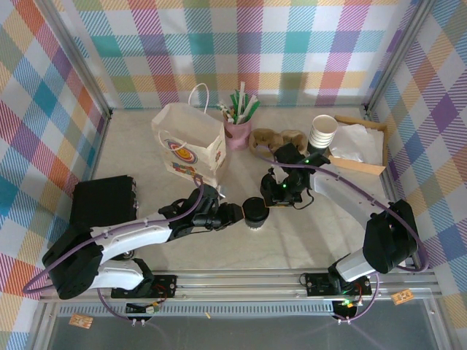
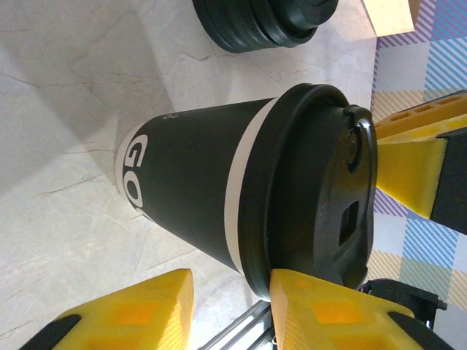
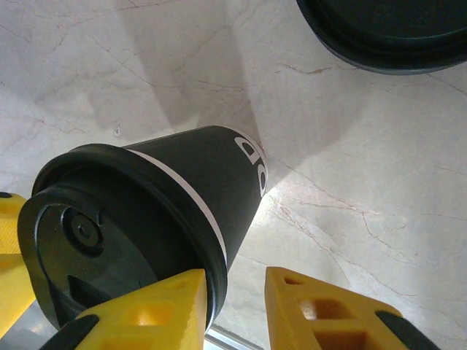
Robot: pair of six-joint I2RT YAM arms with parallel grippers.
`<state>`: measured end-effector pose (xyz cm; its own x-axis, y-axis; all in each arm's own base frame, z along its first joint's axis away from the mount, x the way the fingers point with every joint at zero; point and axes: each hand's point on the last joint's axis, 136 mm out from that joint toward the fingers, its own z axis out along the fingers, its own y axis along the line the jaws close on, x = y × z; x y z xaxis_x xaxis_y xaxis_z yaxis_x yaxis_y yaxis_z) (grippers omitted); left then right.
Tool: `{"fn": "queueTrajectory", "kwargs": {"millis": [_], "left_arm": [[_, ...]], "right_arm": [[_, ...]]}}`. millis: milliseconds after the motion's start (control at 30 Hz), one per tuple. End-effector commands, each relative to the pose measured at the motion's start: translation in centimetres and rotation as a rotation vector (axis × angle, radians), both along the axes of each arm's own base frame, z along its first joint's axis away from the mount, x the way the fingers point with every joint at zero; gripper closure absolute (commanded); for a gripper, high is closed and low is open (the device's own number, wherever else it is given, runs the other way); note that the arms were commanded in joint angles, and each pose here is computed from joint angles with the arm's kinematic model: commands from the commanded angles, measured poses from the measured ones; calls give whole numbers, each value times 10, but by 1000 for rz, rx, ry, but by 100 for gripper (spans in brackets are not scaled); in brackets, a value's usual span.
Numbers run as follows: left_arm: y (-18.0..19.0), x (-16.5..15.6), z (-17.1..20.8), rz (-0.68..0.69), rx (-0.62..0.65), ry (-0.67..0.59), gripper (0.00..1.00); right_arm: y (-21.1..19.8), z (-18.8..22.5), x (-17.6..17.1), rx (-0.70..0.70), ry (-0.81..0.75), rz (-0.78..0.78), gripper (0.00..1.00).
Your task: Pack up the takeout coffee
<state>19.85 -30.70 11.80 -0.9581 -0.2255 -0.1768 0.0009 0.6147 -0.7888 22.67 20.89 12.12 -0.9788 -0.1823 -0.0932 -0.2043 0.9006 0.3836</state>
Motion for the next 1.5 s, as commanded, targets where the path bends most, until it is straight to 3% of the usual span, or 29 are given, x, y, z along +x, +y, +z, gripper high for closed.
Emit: {"fn": "queueTrajectory", "kwargs": {"millis": [0, 433, 1067, 1267, 1467], "left_arm": [[-5, -7, -11, -20, 6, 19, 67], [-5, -9, -22, -13, 15, 41, 67], [22, -31, -75, 21, 122, 88, 68], [5, -23, -52, -30, 110, 53, 68], [0, -13, -19, -117, 206, -51, 68]], "right_arm": [[-1, -10, -8, -3, 47, -2, 72], [-6, -23, -12, -25, 89, -5, 72], [-14, -36, -17, -68, 144, -13, 72], [-8, -18, -11, -31, 103, -11, 70], [3, 15, 4, 29, 21, 1, 68]]}}
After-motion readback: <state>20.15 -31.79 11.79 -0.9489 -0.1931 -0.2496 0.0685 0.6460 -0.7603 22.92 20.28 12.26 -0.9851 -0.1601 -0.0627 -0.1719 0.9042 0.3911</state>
